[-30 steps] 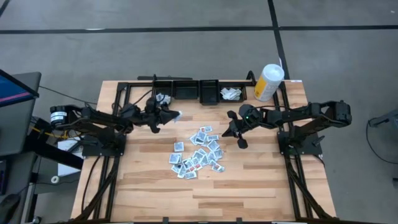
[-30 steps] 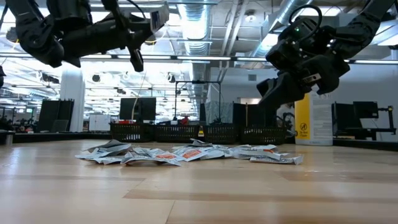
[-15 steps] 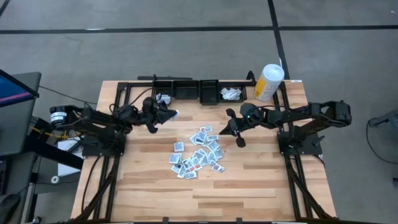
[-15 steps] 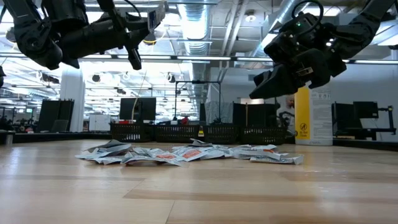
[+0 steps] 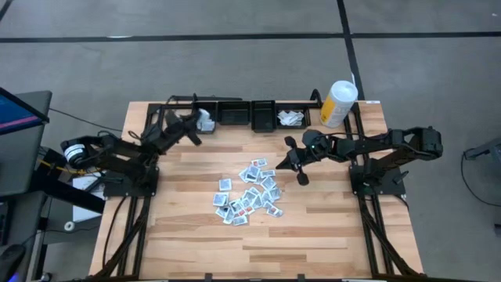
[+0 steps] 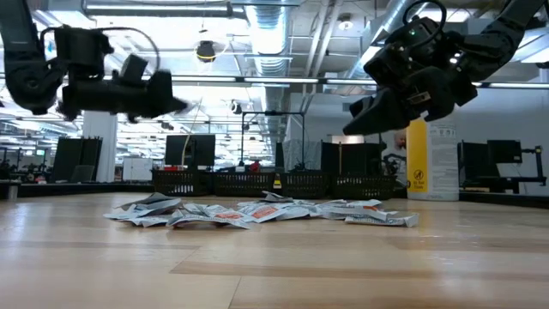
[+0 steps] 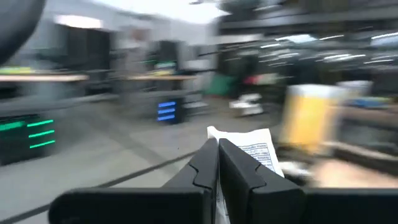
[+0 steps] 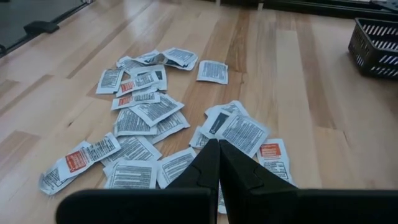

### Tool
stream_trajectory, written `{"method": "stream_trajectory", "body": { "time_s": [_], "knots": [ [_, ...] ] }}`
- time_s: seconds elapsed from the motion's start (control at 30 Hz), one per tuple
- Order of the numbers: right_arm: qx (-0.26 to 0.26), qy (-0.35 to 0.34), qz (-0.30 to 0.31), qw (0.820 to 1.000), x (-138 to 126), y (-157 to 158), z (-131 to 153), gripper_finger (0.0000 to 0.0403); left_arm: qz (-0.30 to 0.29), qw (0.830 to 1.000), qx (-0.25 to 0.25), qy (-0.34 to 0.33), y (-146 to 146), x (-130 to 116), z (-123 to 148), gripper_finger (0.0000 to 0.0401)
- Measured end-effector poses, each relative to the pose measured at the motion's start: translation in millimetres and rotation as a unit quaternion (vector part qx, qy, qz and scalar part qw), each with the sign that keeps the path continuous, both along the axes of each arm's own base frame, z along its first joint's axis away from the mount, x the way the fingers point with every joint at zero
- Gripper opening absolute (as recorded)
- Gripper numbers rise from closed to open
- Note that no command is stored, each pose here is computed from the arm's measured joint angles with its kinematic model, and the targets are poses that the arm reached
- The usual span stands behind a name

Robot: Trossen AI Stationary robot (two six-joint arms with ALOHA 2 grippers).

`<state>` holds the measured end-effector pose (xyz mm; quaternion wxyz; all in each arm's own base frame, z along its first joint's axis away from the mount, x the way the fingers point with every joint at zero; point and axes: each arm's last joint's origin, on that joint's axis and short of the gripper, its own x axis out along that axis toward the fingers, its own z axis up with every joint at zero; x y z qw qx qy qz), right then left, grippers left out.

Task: Pick & Place First Aid Supplies
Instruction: Put the blue alcohol pad into the left black bin

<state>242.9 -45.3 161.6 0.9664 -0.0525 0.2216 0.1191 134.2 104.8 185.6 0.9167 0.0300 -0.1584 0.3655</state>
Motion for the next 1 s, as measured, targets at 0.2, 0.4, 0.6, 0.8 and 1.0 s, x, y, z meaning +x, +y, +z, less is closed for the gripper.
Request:
{"method": "stream_trajectory", "body": {
  "time_s": [0.2,0.4,0.6,0.8,1.0],
  "knots": [
    [-0.013,0.0,-0.023,1.0,0.5,-1.6,0.3,0.0,0.068,0.997,-0.018,0.01,6.9,-7.5,-5.3,0.0014],
    [-0.019,0.001,-0.035,0.999,0.5,-2.5,0.2,0.0,0.071,0.997,-0.023,0.03,8.0,-6.4,-9.3,0.0014],
    [-0.019,0.001,-0.035,0.999,0.5,-2.5,0.2,0.0,0.071,0.995,-0.038,0.051,14.5,1.6,-14.8,0.0014],
    [-0.018,0.001,-0.035,0.999,0.6,-2.3,0.2,0.0,0.07,0.992,-0.066,0.086,26.0,15.5,-26.3,0.0029],
    [-0.018,0.001,-0.035,0.999,0.5,-2.3,0.2,0.0,0.069,0.989,-0.081,0.106,35.1,26.8,-33.5,0.0067]
  ]
}}
